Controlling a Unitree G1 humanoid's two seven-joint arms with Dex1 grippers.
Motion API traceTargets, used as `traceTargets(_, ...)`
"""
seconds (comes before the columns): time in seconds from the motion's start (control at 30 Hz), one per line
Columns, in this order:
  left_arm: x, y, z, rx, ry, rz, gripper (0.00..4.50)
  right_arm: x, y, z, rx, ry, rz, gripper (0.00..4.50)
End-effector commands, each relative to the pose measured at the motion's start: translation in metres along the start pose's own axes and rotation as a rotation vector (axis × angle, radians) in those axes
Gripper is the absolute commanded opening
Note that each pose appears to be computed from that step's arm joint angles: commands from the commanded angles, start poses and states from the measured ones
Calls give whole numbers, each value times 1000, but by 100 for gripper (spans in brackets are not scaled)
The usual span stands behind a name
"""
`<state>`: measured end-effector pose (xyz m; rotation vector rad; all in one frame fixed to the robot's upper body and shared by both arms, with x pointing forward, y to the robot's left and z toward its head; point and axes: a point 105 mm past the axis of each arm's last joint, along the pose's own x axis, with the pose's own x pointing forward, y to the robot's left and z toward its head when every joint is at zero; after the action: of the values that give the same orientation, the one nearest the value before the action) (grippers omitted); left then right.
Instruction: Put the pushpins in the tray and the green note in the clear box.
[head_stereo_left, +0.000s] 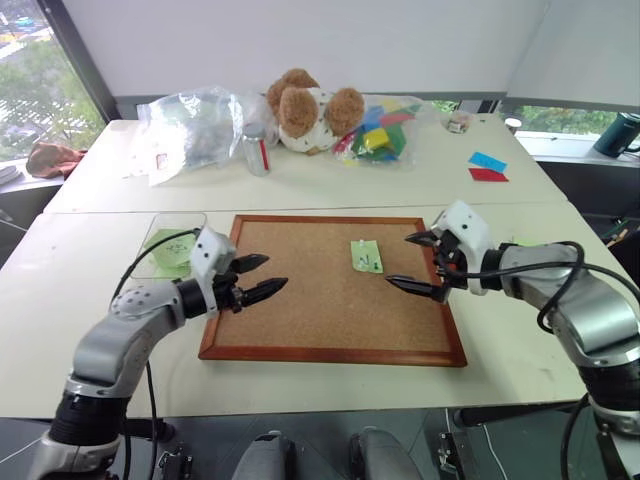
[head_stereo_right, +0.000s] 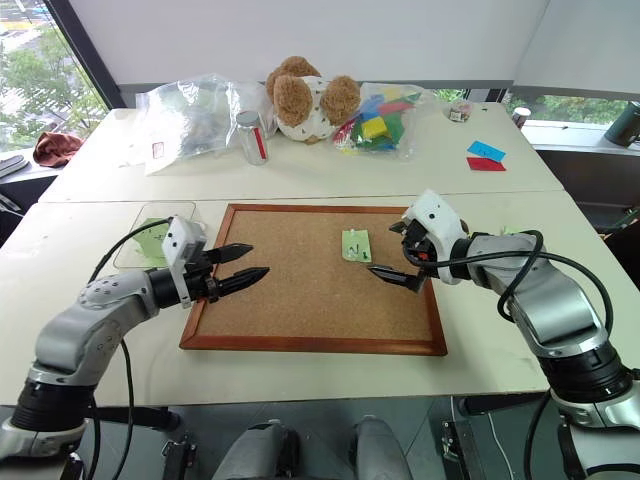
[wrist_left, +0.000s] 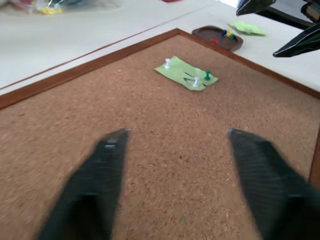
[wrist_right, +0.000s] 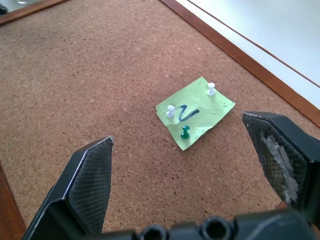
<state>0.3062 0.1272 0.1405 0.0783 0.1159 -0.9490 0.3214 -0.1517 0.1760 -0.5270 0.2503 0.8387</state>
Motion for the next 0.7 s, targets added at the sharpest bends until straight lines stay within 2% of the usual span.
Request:
traceTargets(0.03,14,-5,0,34,-19,-13,100,6,-9,10,-5,-19,-58,450)
traceTargets(0.07,19,-4,-3,28,-17,-4,42,11,-11,11,9,-22,-72,450)
traceTargets(0.1,23,-3,-5,26,-16,2,3,13,-13,12,18,-23,-82,450)
traceTargets(0.27,41,-4,-29,8,23,2,3,38,-20,18,96,-33,-123,450)
traceTargets(0.5,47,-2,-57,10,85,16,3,71,-28,18,164,-19,-152,450)
traceTargets(0.6,45,-2,-60,13,90,21,0,79,-28,16,182,-15,-145,362)
traceTargets(0.7,43,-1,-60,16,90,28,0,88,-25,9,186,5,-133,214)
